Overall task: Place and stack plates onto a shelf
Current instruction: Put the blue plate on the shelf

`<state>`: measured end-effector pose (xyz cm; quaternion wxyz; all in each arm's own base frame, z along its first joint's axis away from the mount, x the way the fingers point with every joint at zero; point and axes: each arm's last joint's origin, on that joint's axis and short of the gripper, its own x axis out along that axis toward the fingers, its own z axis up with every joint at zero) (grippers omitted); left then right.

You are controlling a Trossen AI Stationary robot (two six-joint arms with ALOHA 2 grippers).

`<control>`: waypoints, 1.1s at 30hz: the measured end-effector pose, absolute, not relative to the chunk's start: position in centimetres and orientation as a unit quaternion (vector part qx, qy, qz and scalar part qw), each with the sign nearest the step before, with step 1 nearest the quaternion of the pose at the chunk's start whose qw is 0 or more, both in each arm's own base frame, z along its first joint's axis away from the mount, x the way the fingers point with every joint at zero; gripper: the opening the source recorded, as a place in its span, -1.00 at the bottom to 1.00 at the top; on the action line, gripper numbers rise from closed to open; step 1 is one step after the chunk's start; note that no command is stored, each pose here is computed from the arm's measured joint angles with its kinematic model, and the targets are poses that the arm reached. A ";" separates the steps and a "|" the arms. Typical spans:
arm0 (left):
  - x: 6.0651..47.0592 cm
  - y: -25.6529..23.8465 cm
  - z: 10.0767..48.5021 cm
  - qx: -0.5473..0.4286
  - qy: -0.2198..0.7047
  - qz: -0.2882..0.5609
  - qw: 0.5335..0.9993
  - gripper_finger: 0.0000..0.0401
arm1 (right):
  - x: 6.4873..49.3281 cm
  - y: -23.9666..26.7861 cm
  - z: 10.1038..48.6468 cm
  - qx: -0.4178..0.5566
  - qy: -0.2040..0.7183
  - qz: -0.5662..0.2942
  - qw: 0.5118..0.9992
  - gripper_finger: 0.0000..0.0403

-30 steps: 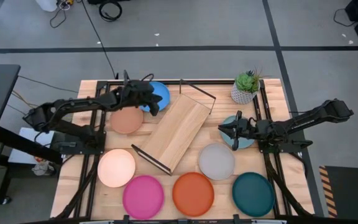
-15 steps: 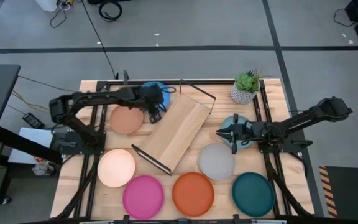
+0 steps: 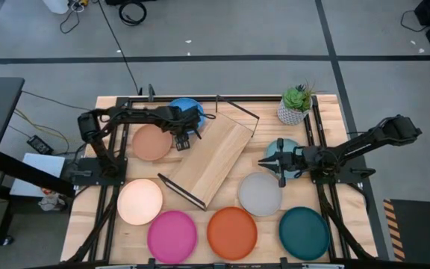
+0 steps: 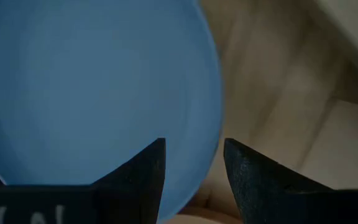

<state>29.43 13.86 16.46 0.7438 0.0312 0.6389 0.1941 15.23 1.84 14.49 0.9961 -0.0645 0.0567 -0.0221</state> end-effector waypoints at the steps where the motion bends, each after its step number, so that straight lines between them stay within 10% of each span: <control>1: 29.4 14.0 16.4 0.030 0.640 0.195 0.742 -0.15 | 15.3 1.8 14.4 -0.065 0.061 -0.022 0.996 -0.74; 19: 29.2 14.6 16.2 0.050 0.647 0.181 0.739 -0.58 | 15.4 2.0 14.2 -0.064 0.061 0.005 0.996 -0.74; 33: 29.3 14.4 15.3 0.051 0.666 0.176 0.723 -0.18 | 15.4 2.1 14.2 -0.062 0.061 0.007 0.996 -0.74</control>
